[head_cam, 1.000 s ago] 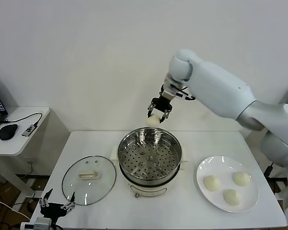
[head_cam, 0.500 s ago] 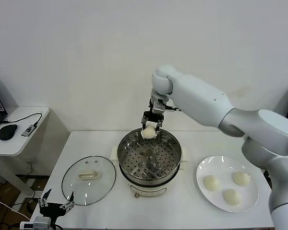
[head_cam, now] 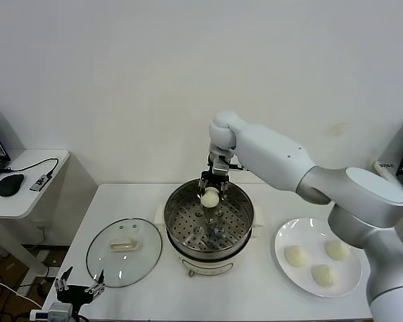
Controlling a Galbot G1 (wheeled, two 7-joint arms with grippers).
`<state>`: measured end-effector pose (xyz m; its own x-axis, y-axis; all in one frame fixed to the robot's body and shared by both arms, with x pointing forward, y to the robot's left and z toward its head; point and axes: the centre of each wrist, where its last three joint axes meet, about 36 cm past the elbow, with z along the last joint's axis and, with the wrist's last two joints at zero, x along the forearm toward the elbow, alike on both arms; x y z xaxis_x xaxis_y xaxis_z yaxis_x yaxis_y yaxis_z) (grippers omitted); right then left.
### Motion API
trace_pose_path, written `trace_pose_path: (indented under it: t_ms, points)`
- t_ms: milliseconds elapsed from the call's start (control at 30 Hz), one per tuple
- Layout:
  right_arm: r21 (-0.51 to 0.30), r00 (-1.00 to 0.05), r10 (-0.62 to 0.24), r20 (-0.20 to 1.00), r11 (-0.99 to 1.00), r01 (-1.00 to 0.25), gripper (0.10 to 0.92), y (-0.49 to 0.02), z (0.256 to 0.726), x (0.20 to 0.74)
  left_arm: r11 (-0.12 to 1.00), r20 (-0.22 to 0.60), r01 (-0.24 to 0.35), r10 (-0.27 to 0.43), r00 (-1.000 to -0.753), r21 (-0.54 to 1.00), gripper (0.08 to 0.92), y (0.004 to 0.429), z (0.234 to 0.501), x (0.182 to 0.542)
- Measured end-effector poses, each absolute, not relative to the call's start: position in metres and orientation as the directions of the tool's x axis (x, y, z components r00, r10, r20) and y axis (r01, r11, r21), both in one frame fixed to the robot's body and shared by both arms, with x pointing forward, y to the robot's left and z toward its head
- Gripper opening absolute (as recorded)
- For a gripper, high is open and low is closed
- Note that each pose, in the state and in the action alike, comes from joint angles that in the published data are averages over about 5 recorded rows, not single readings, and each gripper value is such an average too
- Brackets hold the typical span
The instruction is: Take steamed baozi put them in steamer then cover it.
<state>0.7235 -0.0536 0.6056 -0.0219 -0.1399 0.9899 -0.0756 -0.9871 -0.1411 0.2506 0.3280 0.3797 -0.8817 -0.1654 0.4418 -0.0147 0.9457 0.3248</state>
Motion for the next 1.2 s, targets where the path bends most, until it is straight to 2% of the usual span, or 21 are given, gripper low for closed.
trace_pose_path:
  t_ms: [367,633,767,1000,1200]
  points:
    - [-0.156,-0.026,-0.154,0.988,-0.984,-0.090,0.541,-0.054,0.598,0.727,0.945,0.444,-0.012,-0.165,-0.881,0.328,0.823,0.327,0.379,0.251]
    - [-0.178,-0.028,-0.176,0.984,-0.973,-0.147,0.746,-0.062,0.601,0.728,0.945,0.445,-0.007,-0.161,-0.881,0.328,0.823,0.325,0.379,0.251]
    - [-0.203,-0.027,-0.202,0.979,-0.958,-0.202,0.813,-0.068,0.612,0.726,0.945,0.445,-0.005,-0.158,-0.881,0.327,0.823,0.325,0.379,0.251]
    - [-0.252,-0.042,-0.253,0.967,-0.907,-0.338,0.823,-0.090,0.649,0.715,0.945,0.444,0.007,-0.147,-0.884,0.326,0.823,0.323,0.383,0.251]
    - [-0.288,-0.093,-0.283,0.955,-0.798,-0.529,0.823,-0.134,0.691,0.697,0.948,0.444,0.020,-0.130,-0.887,0.319,0.823,0.322,0.390,0.252]
